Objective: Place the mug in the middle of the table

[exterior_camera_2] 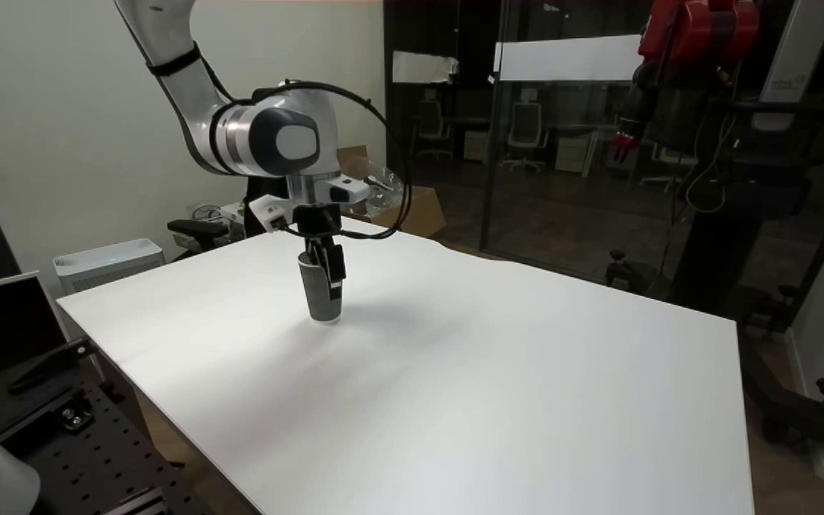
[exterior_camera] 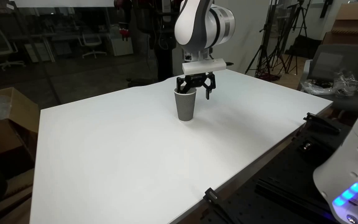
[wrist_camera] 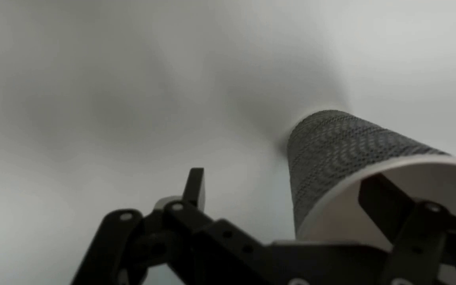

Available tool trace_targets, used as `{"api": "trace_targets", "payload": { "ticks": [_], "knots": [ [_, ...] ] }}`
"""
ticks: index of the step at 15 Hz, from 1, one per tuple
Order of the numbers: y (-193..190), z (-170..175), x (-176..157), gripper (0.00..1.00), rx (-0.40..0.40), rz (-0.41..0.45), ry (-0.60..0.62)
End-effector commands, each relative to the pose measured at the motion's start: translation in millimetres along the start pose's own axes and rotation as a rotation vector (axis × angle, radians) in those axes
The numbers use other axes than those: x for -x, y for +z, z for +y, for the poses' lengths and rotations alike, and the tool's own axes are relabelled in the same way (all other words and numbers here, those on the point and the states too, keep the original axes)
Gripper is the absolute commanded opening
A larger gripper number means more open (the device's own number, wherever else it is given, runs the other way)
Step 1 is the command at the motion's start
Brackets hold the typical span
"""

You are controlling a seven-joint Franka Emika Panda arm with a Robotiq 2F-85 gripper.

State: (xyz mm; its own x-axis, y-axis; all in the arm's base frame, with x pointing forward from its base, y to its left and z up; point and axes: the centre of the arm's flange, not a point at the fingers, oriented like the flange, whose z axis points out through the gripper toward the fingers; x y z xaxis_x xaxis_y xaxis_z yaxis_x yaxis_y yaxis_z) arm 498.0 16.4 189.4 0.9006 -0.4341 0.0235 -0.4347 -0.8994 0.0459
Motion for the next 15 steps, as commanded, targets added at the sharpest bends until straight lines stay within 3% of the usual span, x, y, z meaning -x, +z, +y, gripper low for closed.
{"api": "trace_targets", "payload": {
  "ticks": [1, 7, 10, 11, 15],
  "knots": [
    [-36.1, -11.9, 3.2, 1.00, 0.024, 0.072, 0.001],
    [-99.8, -26.8, 14.6, 1.00, -0.011, 0.197, -0.054],
    [-125.9, -27.1, 21.2, 1.00, -0.069, 0.192, -0.090],
    [-105.3, -33.8, 8.2, 1.00, -0.041, 0.200, -0.086],
    [-106.1, -33.3, 10.0, 1.00, -0.043, 0.196, -0.090]
  ]
}}
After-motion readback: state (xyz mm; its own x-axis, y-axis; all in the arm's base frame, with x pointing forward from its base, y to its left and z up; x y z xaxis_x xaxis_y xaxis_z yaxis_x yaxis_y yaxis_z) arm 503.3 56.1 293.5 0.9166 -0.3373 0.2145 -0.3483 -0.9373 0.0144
